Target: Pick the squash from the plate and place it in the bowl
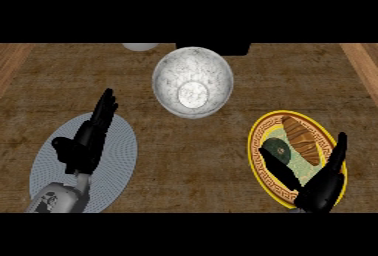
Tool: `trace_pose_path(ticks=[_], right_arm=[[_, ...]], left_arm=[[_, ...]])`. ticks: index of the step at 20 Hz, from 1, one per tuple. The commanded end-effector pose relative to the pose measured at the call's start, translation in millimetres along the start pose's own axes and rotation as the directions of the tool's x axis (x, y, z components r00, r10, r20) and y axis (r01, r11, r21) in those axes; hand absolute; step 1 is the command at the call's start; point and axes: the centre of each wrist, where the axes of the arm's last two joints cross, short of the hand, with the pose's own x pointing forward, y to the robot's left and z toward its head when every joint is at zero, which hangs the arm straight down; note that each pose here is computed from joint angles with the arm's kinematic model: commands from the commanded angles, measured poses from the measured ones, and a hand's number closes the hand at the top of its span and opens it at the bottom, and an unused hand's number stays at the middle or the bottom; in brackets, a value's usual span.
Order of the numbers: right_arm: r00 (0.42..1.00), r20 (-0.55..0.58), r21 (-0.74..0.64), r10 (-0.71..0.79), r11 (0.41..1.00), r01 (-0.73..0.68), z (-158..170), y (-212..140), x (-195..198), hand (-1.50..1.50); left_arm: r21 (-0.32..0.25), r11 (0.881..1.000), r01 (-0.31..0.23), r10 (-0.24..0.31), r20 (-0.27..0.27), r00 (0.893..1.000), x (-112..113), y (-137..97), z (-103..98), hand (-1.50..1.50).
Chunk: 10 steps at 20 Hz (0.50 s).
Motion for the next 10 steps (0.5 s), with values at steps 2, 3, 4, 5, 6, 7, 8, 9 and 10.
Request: trace_pose_path(ticks=[2, 3, 4, 5, 6, 7, 8, 9, 10], right_arm=[[0.977, -0.175, 0.106, 0.118, 0.989, -0.1, -9.5, -2.5, 29.7, -1.5], [0.966, -0.221, 0.109, 0.133, 0.988, -0.111, -7.2, -2.8, 33.5, -1.5], [0.964, -0.21, 0.124, 0.165, 0.982, -0.141, -11.5, -3.2, 48.0, -1.5], [0.948, -0.252, 0.132, 0.195, 0.977, -0.166, -14.2, -13.1, 50.2, -1.5], [0.943, -0.263, 0.16, 0.205, 0.973, -0.166, -4.0, -12.1, 56.3, -1.5], [0.925, -0.302, 0.169, 0.23, 0.968, -0.186, -14.7, -5.3, 63.9, -1.5], [0.917, -0.305, 0.182, 0.256, 0.961, -0.208, -17.9, -6.7, 69.6, -1.5], [0.919, -0.3, 0.205, 0.255, 0.958, -0.199, -16.7, -18.0, 65.6, -1.5], [0.91, -0.318, 0.221, 0.267, 0.954, -0.202, -17.9, 1.4, 74.4, -1.5]], left_arm=[[-0.005, 1.0, -0.019, 0.019, 0.017, 1.0, 2.4, -14.7, 1.6, 0.0], [-0.018, 1.0, -0.002, 0.002, 0.016, 1.0, 0.9, 0.4, 7.6, 0.0], [0.014, 1.0, -0.003, 0.003, 0.009, 1.0, -3.3, 4.3, -5.0, 0.0], [-0.011, 1.0, -0.012, 0.012, -0.002, 1.0, -7.2, -1.4, 8.9, 0.0], [-0.01, 1.0, -0.005, 0.005, 0.012, 1.0, 4.0, -2.6, -4.4, 0.0], [-0.017, 1.0, -0.022, 0.023, 0.008, 1.0, 8.2, -10.6, 5.1, 0.0], [-0.014, 1.0, -0.028, 0.028, -0.012, 1.0, 1.5, -13.8, 5.8, 0.0], [-0.021, 1.0, -0.018, 0.018, 0.006, 1.0, 4.6, 1.6, 10.9, 0.0], [0.001, 0.999, -0.036, 0.036, -0.007, 0.999, 8.0, -13.2, 3.4, 0.0]])
